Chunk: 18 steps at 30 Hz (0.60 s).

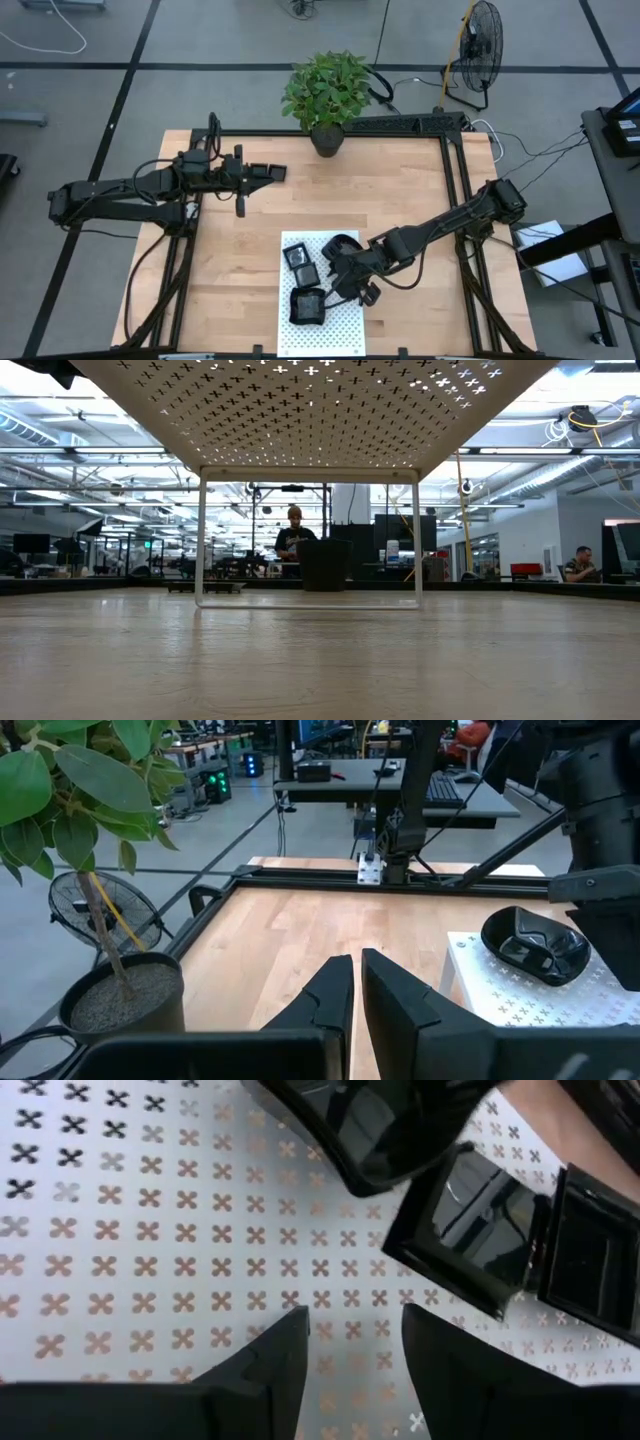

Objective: Pick & Place Mini shaped plates
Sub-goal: Stack the square plate on top of the square plate on the shelf

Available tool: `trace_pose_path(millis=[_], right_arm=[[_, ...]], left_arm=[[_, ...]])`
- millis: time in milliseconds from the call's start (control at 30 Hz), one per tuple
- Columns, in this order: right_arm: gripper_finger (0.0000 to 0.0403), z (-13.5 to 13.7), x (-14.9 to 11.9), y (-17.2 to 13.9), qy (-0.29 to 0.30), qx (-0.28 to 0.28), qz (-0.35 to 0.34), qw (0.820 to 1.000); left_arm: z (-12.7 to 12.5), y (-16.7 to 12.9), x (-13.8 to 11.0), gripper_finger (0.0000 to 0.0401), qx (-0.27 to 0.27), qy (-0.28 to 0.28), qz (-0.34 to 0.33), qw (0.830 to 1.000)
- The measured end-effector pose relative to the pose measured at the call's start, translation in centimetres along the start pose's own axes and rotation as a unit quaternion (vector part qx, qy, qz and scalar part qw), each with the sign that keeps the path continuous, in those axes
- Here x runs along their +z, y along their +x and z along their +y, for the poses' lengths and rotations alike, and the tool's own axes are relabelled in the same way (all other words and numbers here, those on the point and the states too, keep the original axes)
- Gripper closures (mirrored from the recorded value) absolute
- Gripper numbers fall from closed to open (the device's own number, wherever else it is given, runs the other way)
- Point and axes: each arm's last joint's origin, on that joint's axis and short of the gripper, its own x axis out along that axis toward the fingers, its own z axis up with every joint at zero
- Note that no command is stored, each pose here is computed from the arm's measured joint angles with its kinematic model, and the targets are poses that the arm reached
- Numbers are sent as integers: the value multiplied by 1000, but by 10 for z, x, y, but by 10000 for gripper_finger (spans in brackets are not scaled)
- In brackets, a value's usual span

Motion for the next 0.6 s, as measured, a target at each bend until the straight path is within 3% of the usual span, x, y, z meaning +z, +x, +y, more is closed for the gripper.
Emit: trace_pose_path(millis=[233,367,600], right_arm=[[257,7,10,-7,-23,-20,-28,999],[258,7,18,-22,-33,-82,-44,995],[260,2,27,-78,55,-119,-124,984]], left_arm=[[0,0,0,370,0,0,0,1000],[0,0,0,370,0,0,0,1000],[0,0,0,370,0,0,0,1000]])
